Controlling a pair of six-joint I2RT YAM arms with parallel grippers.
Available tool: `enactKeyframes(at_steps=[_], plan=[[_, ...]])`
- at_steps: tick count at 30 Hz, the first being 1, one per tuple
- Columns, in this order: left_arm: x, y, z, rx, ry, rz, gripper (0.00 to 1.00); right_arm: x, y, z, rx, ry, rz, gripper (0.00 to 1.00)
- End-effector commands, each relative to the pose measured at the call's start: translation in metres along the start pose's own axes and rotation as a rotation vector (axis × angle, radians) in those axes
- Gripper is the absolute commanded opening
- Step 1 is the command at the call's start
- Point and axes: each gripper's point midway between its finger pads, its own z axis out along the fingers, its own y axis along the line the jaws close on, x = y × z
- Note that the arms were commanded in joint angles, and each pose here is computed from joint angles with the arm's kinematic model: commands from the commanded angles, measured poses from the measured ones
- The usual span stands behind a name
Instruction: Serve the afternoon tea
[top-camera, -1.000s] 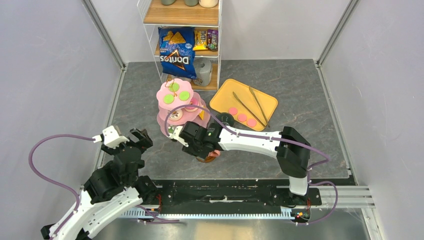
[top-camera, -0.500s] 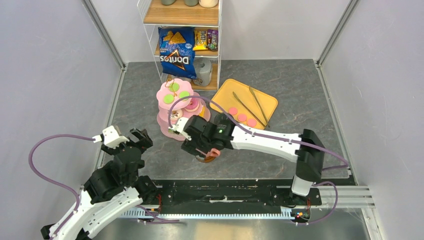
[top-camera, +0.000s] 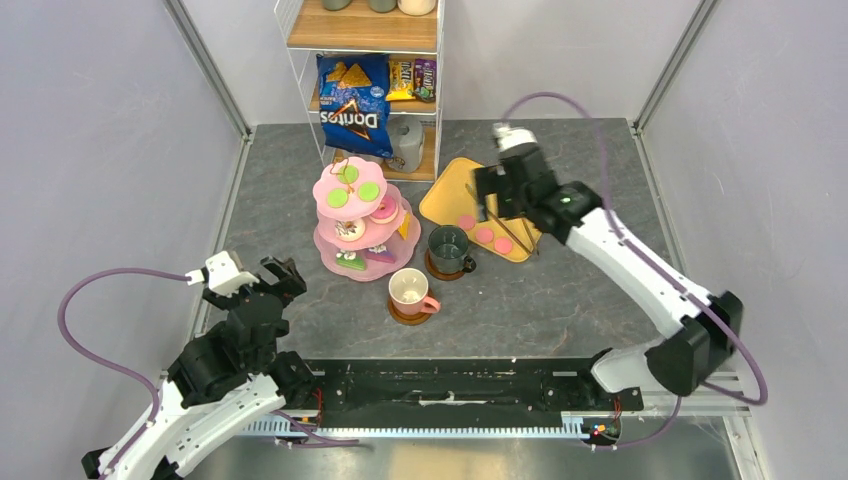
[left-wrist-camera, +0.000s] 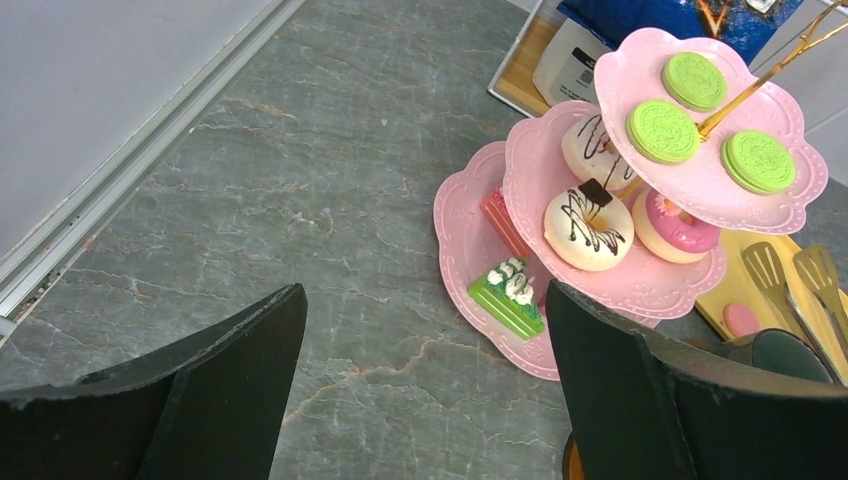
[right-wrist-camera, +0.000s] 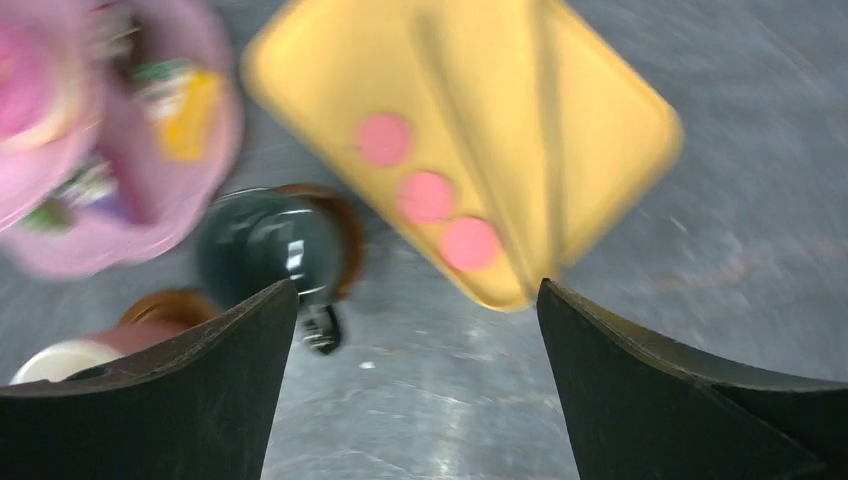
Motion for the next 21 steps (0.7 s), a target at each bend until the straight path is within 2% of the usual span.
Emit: enactKeyframes(at_steps=[1,5,9,16,21], plan=[[-0.006,-0.007,0.000,0.020,-0.006,-0.018,0.97,0.006,-0.093,-0.031,0.233,-0.084,0.318,0.97],[-0.006,-0.009,0.000,0.031,-0.001,-0.003,0.97,0.035,-0.172,-0.070,0.434,-0.149,0.522,0.97],[-0.005,-0.012,-0.001,0.047,0.003,0.010,0.98,0.070,-0.218,-0.116,0.664,-0.187,0.556,0.97],[-0.013,-0.014,-0.006,0.092,-0.004,0.006,0.99,0.096,-0.243,-0.179,0.910,-0.333,0.602,0.97],[-0.036,-0.005,-0.018,0.147,-0.051,-0.050,1.00,0.094,-0.239,-0.208,0.899,-0.457,0.572,0.97]])
